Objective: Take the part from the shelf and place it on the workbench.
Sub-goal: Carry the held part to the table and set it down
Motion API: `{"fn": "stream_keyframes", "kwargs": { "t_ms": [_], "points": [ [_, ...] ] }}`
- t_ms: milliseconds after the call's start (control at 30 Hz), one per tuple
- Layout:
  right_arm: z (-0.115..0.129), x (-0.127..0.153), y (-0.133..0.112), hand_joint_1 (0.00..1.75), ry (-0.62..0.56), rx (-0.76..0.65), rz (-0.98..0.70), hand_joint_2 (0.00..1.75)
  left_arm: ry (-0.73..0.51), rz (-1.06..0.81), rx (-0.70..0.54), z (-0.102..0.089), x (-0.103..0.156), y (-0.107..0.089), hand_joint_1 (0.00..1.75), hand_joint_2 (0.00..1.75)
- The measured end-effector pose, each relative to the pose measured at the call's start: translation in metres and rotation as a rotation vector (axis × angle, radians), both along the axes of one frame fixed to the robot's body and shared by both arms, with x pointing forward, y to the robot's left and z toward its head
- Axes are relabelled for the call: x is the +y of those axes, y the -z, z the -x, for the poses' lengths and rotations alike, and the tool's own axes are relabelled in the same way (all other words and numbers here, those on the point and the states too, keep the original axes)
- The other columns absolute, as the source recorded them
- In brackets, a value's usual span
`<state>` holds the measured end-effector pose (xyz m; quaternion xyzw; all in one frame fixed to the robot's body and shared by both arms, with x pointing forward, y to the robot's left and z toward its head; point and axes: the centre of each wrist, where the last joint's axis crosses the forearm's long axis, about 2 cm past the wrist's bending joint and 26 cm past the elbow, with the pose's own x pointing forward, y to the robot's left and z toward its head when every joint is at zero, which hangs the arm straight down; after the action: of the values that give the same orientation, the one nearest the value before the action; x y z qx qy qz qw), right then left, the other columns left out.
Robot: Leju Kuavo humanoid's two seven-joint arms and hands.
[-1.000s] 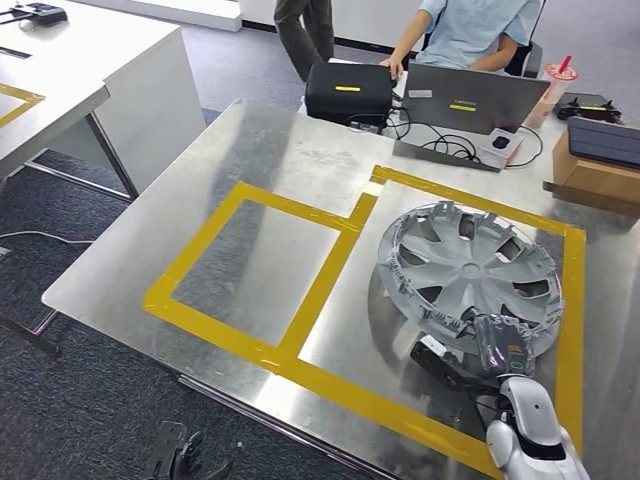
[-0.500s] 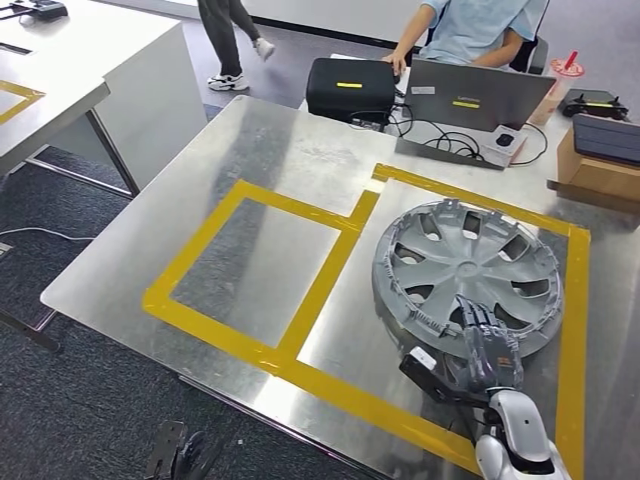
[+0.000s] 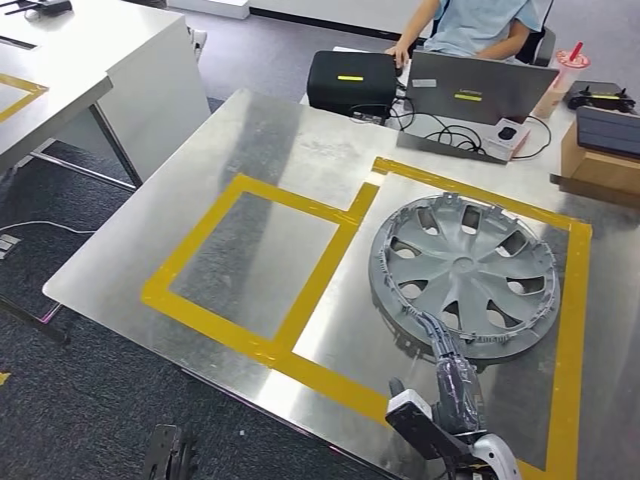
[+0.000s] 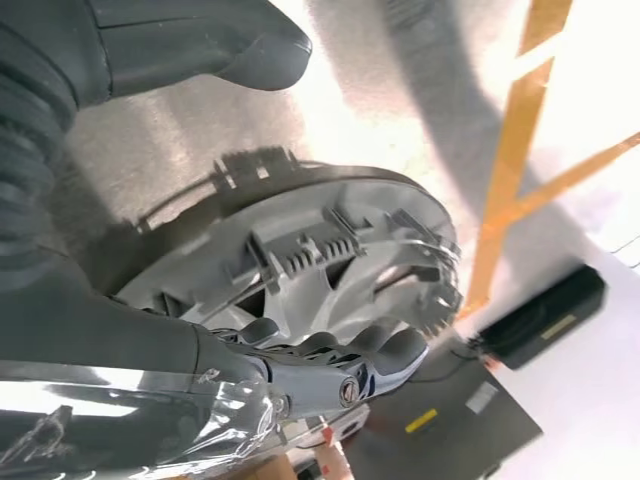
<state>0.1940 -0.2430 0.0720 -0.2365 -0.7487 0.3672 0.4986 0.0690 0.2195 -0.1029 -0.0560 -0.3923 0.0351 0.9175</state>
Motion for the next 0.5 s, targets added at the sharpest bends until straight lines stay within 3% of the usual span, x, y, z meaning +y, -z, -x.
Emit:
{"fn": "stream_keyframes", "kwargs": {
  "t_ms": [100,233,500],
  "points": [
    [0.007,0.009,-0.009,0.0,-0.031,-0.034,-0.08,1.75,-0.008,-0.004,-0.001,0.002,0.003,0.001,0.0,0.0],
    [0.018,0.018,-0.019,0.0,-0.063,-0.085,-0.176,0.0,-0.018,-0.003,0.0,0.005,0.003,0.001,0.0,0.0],
    [0.042,0.035,-0.035,0.0,-0.06,-0.172,-0.284,0.0,-0.042,0.001,0.0,0.007,0.002,0.001,0.0,0.0]
  ]
}}
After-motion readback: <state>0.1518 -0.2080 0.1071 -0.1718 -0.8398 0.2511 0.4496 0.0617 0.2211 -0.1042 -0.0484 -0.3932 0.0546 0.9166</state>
